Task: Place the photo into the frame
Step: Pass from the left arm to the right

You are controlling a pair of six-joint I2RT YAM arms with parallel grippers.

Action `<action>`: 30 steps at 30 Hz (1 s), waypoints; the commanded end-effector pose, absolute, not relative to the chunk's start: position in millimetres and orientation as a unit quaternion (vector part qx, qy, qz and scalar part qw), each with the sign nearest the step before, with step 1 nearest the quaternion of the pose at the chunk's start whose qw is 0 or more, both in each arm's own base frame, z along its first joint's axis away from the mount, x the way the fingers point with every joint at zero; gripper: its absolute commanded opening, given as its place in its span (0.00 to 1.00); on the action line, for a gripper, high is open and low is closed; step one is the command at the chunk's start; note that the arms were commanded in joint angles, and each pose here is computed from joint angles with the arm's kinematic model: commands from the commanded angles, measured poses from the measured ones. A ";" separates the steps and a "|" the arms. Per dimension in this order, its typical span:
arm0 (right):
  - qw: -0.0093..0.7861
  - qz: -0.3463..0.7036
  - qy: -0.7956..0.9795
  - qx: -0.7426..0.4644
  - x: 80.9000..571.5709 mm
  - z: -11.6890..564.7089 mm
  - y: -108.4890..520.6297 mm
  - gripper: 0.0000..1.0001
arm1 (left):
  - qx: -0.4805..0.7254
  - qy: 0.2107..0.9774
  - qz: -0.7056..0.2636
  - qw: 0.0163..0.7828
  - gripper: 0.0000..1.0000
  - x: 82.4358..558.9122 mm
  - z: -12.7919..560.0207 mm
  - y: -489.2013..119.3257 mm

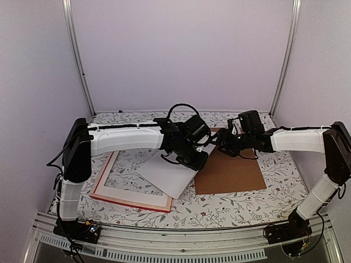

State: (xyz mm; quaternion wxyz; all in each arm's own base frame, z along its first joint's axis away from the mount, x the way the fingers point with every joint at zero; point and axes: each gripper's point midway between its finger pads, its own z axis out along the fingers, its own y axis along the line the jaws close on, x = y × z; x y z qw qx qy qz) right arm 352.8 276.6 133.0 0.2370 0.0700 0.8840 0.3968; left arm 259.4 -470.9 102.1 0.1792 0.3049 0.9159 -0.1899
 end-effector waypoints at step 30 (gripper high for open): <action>0.253 0.306 0.918 -0.019 374.9 110.0 267.9 0.00 | 0.226 0.908 -0.165 0.311 0.59 303.5 171.3 -340.2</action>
